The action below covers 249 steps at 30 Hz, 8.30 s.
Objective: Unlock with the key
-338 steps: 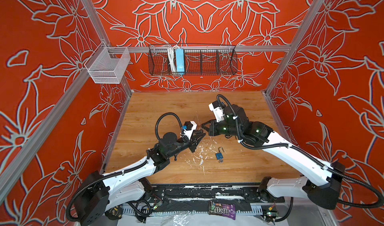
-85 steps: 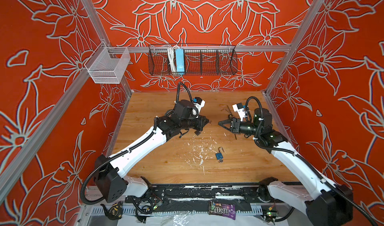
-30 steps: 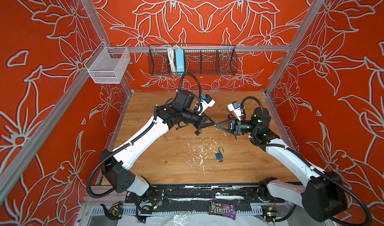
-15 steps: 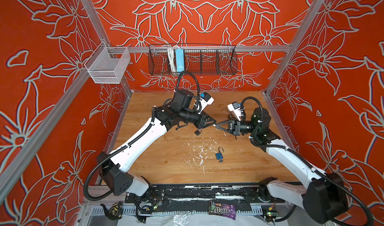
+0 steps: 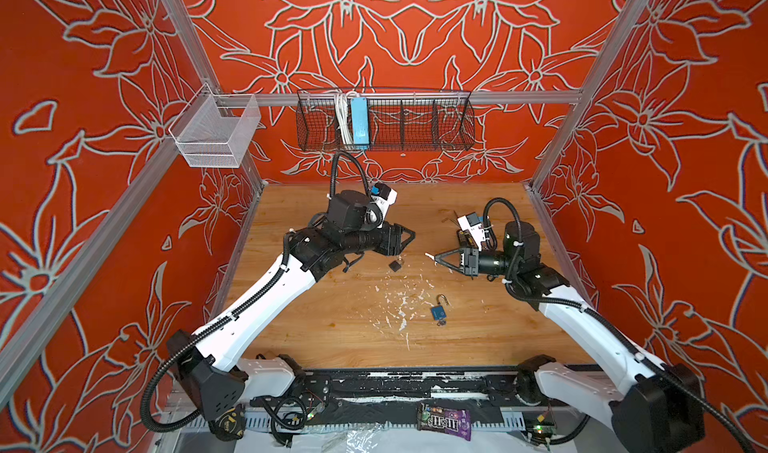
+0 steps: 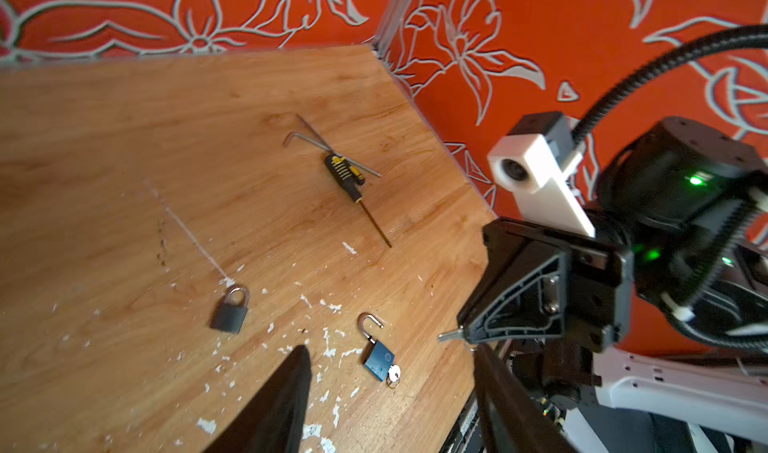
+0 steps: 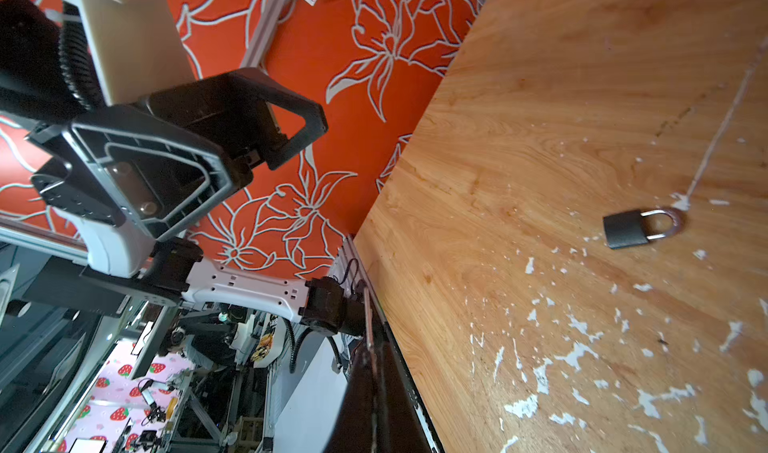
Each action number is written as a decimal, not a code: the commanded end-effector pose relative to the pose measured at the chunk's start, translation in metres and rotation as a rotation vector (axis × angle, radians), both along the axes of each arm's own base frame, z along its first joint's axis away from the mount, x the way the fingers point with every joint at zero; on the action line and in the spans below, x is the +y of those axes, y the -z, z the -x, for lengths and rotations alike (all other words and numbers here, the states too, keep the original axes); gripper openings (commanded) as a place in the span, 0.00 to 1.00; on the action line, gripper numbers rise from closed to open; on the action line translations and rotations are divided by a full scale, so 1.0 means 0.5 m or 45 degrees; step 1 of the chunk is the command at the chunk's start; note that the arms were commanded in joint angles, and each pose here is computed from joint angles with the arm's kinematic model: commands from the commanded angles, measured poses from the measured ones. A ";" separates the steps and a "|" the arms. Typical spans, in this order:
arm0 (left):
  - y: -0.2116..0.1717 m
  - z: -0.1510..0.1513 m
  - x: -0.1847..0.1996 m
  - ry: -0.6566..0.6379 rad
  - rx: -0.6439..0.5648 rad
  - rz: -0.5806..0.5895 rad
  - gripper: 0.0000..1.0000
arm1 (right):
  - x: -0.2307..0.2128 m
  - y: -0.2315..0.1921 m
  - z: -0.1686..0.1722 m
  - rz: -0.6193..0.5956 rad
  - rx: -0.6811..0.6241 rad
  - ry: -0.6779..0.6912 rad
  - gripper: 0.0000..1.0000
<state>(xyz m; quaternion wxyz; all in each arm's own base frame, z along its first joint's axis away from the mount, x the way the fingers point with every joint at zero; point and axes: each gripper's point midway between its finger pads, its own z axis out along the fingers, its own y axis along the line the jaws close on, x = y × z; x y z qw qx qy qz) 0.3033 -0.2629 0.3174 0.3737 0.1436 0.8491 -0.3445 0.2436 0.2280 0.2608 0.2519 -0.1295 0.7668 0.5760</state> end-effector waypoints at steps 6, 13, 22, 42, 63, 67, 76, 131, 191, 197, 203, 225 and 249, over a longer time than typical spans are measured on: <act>0.132 -0.077 0.024 -0.343 0.263 -0.061 0.71 | -0.039 0.104 0.002 0.180 0.183 0.187 0.00; 0.245 -0.125 0.003 -0.433 0.411 -0.140 0.74 | -0.062 0.156 0.007 0.263 0.271 0.265 0.00; 0.366 -0.169 -0.034 -0.497 0.492 -0.289 0.76 | -0.085 0.187 0.012 0.310 0.336 0.302 0.00; 0.517 -0.203 -0.021 -0.568 0.534 -0.590 0.80 | -0.113 0.185 -0.004 0.266 0.374 0.346 0.00; 0.601 -0.146 -0.039 -0.553 0.734 -0.679 0.80 | -0.112 0.184 -0.015 0.257 0.376 0.343 0.00; 0.609 -0.131 -0.043 -0.585 0.768 -0.685 0.79 | -0.113 0.188 -0.016 0.261 0.384 0.340 0.00; 0.599 -0.112 -0.021 -0.772 0.815 -0.721 0.76 | -0.110 0.182 -0.020 0.253 0.379 0.332 0.00; 0.600 -0.091 0.063 -0.975 1.015 -0.863 0.40 | -0.098 0.178 -0.026 0.197 0.414 0.294 0.00; 0.443 -0.051 -0.019 -0.919 1.025 -0.335 0.13 | -0.101 0.134 -0.021 0.235 0.367 0.303 0.00; 0.386 -0.034 -0.066 -0.913 1.010 -0.142 0.09 | -0.103 0.118 -0.005 0.330 0.291 0.332 0.00; 0.341 -0.008 -0.085 -0.968 0.972 0.004 0.07 | -0.107 0.119 0.014 0.418 0.238 0.374 0.00; 0.286 0.030 -0.144 -1.002 0.990 0.414 0.01 | -0.061 0.129 0.030 0.367 0.066 0.451 0.00; 0.259 0.037 -0.160 -0.960 1.017 0.545 0.00 | -0.027 0.166 0.019 0.404 -0.031 0.524 0.00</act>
